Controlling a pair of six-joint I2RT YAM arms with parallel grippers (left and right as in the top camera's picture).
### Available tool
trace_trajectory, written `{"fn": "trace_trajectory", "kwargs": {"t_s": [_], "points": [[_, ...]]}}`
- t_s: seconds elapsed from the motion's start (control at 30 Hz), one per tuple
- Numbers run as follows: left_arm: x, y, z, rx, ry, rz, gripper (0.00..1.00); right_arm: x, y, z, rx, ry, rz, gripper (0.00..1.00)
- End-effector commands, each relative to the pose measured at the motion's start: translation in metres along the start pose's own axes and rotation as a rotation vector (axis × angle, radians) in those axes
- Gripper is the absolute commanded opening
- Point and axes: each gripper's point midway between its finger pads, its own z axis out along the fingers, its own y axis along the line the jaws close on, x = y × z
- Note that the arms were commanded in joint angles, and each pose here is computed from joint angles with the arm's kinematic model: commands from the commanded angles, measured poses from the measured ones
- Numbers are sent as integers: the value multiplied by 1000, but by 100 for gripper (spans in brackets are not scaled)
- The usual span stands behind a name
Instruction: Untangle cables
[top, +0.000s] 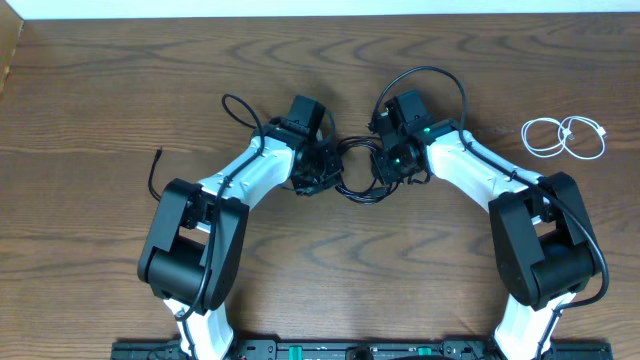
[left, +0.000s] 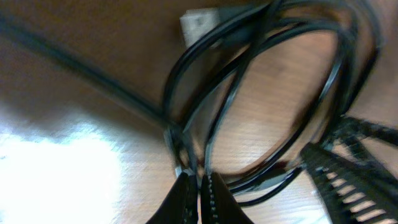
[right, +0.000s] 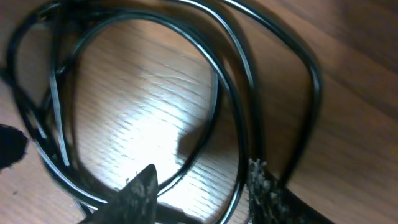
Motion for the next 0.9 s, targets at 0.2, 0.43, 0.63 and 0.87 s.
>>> {"fn": "trace_trajectory", "kwargs": {"t_s": [0.2, 0.43, 0.63, 0.87], "points": [[20, 35, -1, -125, 96, -25, 13, -22, 11, 0, -49, -77, -98, 44], [16, 37, 4, -182, 31, -35, 24, -14, 7, 12, -39, -45, -119, 46], [12, 26, 7, -155, -1, -13, 27, -12, 6, 17, -39, -35, -117, 49], [5, 19, 8, -126, -27, -21, 29, -10, -2, 18, 8, -25, -114, 50]]}}
